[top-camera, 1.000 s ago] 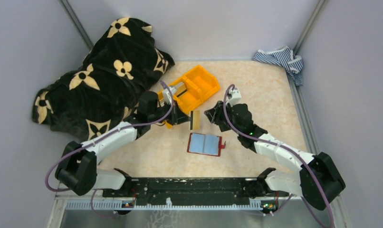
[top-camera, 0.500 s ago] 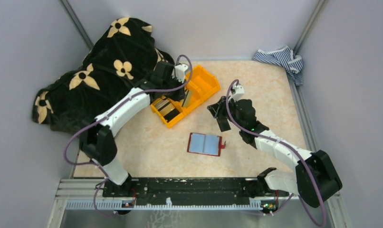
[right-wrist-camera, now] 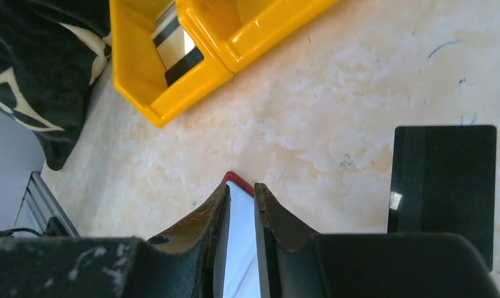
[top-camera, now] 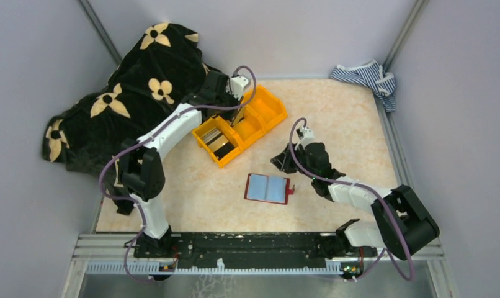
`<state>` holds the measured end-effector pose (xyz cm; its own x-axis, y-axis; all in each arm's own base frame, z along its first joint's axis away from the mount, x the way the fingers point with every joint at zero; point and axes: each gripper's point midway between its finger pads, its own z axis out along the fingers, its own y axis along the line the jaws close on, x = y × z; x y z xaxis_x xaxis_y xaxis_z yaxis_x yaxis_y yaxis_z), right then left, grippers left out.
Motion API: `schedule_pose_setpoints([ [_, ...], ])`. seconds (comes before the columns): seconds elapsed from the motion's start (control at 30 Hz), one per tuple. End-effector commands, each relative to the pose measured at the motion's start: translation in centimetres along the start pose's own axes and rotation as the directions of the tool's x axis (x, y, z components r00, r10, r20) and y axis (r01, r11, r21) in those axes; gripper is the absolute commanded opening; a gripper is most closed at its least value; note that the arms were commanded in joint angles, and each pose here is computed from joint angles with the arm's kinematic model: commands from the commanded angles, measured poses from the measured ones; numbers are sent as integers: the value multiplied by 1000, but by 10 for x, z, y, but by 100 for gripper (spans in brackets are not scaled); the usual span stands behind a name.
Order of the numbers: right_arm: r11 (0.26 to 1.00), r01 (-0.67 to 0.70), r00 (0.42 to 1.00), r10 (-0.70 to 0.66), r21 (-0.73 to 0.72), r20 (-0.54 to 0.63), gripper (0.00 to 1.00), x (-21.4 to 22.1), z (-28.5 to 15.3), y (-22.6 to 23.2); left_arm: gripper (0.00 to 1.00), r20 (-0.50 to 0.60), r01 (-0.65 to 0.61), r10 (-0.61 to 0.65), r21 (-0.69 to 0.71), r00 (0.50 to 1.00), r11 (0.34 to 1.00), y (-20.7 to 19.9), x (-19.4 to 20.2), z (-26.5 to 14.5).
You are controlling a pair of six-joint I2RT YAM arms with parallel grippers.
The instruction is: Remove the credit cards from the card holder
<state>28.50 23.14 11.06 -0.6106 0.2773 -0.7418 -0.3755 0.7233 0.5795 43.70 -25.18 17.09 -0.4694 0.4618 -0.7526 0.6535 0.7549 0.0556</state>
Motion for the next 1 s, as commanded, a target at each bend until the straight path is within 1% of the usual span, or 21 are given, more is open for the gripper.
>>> schedule_pose_setpoints([
  [0.0, 997, -11, 998, 16, -78, 61, 21, -15, 6, 13, 0, 34, -116, 117, -8, 993, 993, 15, -17, 16],
  [0.13, 997, -18, 999, 22, -77, 50, 21, -11, 10, 10, 0, 3, -211, 211, 12, 977, 977, 24, -17, 27],
  [0.23, 997, -25, 998, 29, -69, 51, 21, -9, 10, 7, 0, -5, -227, 228, 75, 974, 971, 28, -16, 31],
  [0.4, 998, -40, 998, 42, -53, 49, 21, -3, 7, -1, 0, -55, -250, 257, 105, 965, 963, 36, -20, 32],
  [0.47, 998, -45, 997, 48, -41, 52, 21, -2, 6, -6, 0, -71, -251, 260, 118, 963, 961, 38, -20, 32],
  [0.53, 998, -50, 997, 52, -33, 52, 21, -1, 5, -9, 0, -101, -245, 261, 146, 960, 958, 38, -12, 32],
  [0.77, 998, -57, 997, 57, -17, 46, 21, 2, 6, -15, 0, -151, -220, 257, 223, 954, 950, 30, 12, 36],
  [0.97, 997, -74, 997, 74, -9, 28, 21, 11, 7, -20, 0, -195, -206, 256, 243, 947, 948, 27, 31, 40],
])
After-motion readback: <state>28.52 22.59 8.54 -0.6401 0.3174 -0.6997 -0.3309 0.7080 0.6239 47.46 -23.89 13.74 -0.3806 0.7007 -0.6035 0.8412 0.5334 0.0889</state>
